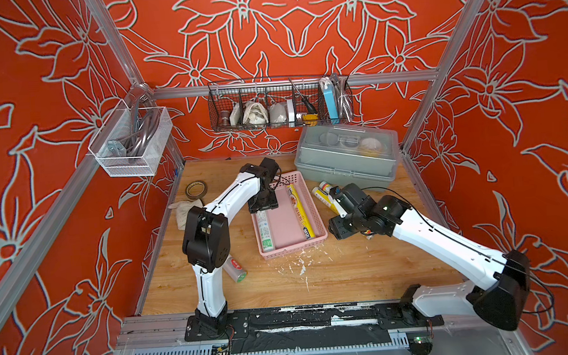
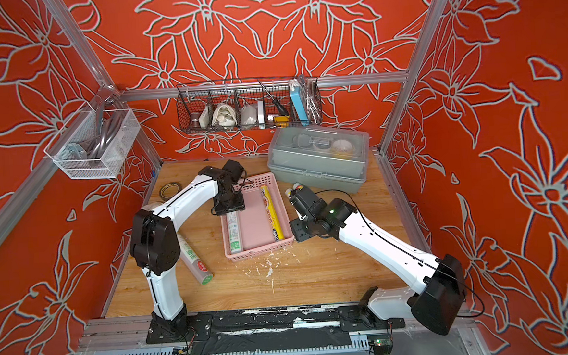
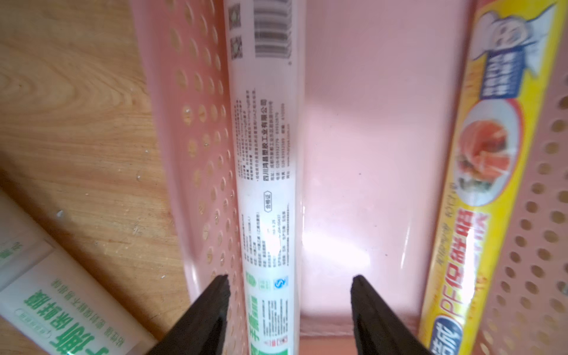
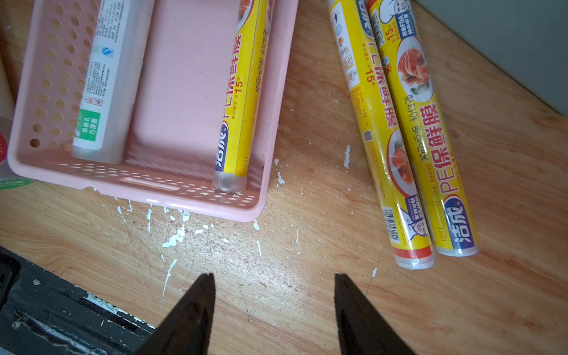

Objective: Put the plastic wrap into the basket
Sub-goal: Place the plastic wrap in the basket, then pick up the plastic wrap from the center of the board.

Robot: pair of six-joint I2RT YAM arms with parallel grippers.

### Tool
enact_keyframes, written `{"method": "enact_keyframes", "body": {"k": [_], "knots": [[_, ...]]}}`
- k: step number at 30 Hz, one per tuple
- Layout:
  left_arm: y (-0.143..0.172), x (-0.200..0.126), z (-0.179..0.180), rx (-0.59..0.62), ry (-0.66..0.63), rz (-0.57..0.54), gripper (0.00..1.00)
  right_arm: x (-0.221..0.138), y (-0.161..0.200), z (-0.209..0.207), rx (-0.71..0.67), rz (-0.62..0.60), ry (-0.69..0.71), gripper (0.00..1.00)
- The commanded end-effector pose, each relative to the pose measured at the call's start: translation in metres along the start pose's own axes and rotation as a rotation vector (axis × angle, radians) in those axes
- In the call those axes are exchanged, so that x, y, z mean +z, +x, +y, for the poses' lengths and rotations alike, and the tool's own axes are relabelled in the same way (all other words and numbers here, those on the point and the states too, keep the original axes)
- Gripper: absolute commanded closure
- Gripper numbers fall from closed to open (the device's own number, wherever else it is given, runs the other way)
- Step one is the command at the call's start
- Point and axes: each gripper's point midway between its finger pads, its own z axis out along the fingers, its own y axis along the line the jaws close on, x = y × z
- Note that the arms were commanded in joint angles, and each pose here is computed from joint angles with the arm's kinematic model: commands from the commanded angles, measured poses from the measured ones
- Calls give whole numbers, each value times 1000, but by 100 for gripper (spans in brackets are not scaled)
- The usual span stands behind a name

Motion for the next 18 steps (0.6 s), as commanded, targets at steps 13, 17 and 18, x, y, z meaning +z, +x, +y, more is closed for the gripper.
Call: {"method": "enact_keyframes", "body": {"k": [13,17,18], "knots": [[12,-120,50,-41,93,-212,32,9,8,-58,-53,38,208,32],[26,-136,68,-56,146,-254,32,30,8,-72,-39,80,219,32],[30,-139,72,-53,162,-262,32,37,7,-75,-33,93,220,32]]}}
